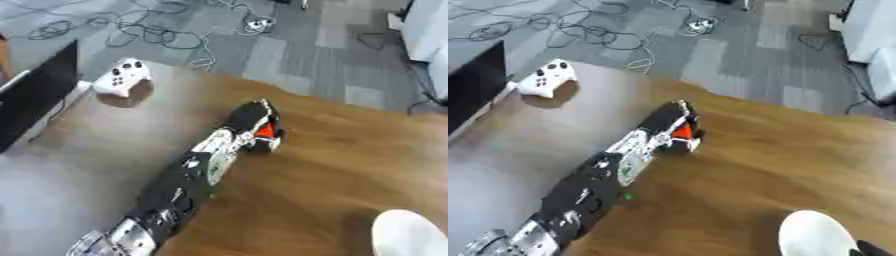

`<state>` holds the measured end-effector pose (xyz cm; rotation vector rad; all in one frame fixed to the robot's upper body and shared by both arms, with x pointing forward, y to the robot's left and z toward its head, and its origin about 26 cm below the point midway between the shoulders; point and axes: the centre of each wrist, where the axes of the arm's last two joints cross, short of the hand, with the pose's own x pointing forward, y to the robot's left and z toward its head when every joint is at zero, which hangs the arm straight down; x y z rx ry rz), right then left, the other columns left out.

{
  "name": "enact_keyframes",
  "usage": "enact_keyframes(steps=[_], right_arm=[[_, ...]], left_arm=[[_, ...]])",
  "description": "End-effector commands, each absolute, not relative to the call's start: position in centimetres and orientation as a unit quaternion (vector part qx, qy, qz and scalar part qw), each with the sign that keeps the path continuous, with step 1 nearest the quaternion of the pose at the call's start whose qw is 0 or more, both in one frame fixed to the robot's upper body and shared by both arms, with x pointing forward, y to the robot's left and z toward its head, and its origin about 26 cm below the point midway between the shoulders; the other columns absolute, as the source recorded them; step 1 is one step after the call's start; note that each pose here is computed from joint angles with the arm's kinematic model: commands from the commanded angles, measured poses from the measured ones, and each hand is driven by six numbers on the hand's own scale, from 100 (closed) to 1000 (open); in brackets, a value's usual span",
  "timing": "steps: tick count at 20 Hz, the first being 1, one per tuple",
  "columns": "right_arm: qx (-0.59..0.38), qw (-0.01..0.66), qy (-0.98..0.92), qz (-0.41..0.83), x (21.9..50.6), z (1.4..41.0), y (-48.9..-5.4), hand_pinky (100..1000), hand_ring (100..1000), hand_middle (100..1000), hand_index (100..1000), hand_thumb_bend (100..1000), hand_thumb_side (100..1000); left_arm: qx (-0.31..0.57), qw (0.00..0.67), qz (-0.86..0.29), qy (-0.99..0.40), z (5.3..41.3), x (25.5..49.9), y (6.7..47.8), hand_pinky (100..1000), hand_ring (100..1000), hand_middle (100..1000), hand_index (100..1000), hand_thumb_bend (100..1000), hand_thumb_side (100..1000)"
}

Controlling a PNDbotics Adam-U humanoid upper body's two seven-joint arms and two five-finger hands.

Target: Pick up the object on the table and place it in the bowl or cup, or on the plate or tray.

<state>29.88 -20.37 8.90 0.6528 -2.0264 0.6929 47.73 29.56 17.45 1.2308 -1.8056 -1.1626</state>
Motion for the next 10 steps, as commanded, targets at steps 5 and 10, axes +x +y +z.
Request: enact_keyframes(steps=[5, 10], right_arm=[[0.265, 0.429, -0.817, 0.28, 29.8, 9.3, -20.4, 932, 958, 946, 929, 100, 857], [0.258, 0.44, -0.814, 0.279, 29.6, 8.7, -21.0, 932, 958, 946, 929, 100, 851]], left_arm=[[0.455, 0.256, -0.498, -0.693, 20.5, 47.3, 27.2, 100, 100, 100, 118, 403, 100], [0.433, 0.194, -0.523, -0.708, 24.4, 45.7, 23.1, 100, 100, 100, 120, 368, 100]])
